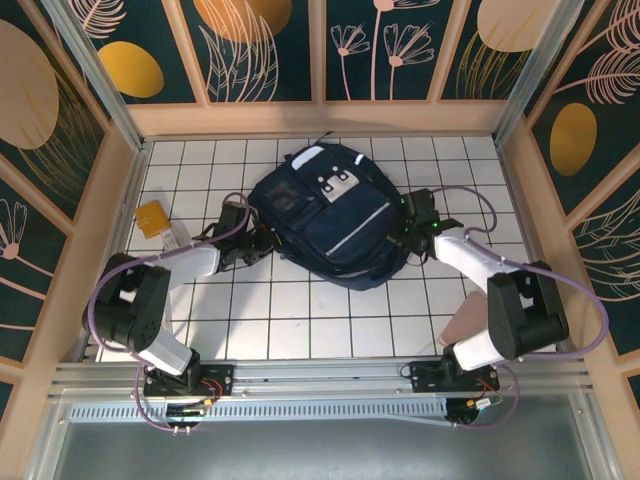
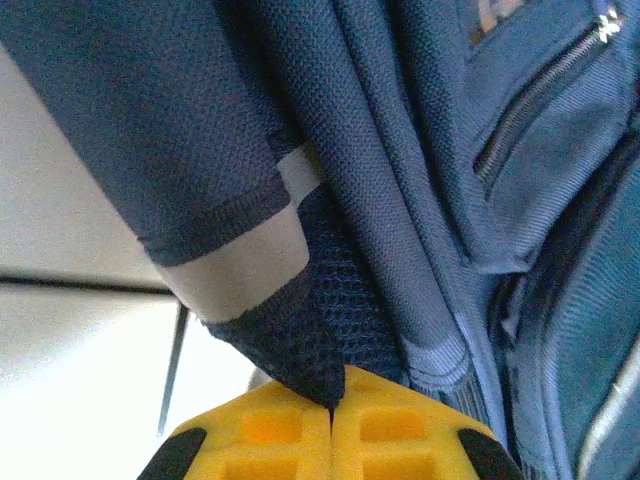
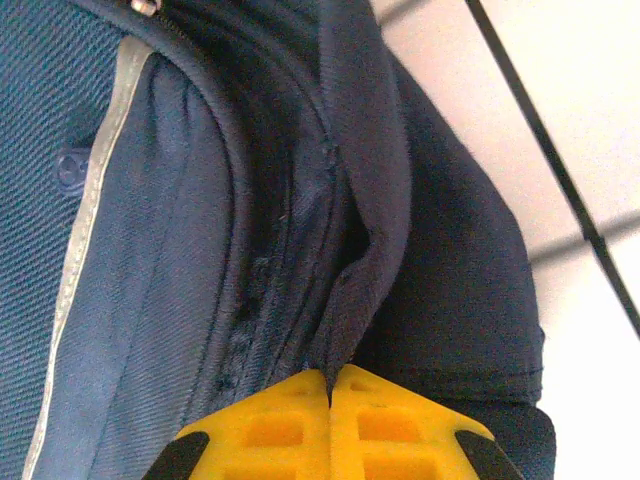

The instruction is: Pack the student bag

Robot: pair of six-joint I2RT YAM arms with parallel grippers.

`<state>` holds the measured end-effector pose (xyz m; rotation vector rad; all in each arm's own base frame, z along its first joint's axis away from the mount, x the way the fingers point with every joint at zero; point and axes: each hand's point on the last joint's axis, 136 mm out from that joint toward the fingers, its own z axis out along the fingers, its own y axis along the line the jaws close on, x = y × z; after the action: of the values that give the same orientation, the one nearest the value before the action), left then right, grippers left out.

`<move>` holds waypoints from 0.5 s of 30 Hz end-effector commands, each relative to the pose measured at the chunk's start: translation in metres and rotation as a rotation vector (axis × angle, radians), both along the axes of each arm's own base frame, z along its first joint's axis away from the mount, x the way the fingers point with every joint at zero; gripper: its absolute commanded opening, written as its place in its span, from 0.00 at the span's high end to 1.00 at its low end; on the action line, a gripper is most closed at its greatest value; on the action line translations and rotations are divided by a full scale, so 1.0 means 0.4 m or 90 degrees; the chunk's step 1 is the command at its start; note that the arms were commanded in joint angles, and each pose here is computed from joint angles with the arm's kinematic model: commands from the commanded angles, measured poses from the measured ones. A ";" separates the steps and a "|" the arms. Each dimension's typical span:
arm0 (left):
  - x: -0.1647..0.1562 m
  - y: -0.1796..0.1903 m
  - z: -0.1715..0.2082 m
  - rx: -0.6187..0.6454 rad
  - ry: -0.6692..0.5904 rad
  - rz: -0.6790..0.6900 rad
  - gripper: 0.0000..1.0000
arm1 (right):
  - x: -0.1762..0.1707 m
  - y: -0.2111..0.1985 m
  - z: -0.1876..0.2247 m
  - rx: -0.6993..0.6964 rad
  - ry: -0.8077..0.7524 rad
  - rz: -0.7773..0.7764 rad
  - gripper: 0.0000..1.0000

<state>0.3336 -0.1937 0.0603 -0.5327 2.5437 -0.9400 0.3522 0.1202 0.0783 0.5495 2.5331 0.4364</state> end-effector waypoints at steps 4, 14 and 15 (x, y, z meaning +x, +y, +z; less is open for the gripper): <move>-0.013 -0.025 0.058 -0.082 0.033 0.099 1.00 | 0.211 0.033 0.071 0.012 -0.134 0.118 0.86; -0.028 -0.094 0.102 -0.212 0.180 0.250 1.00 | -0.018 0.031 0.151 -0.049 -0.087 0.041 0.42; -0.029 -0.107 0.110 -0.226 0.187 0.252 1.00 | -0.076 0.058 0.145 -0.049 -0.078 0.060 0.41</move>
<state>0.3193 -0.2160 0.0753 -1.0098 2.4723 -1.0457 0.3752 0.1397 0.1442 0.3514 2.3862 0.4859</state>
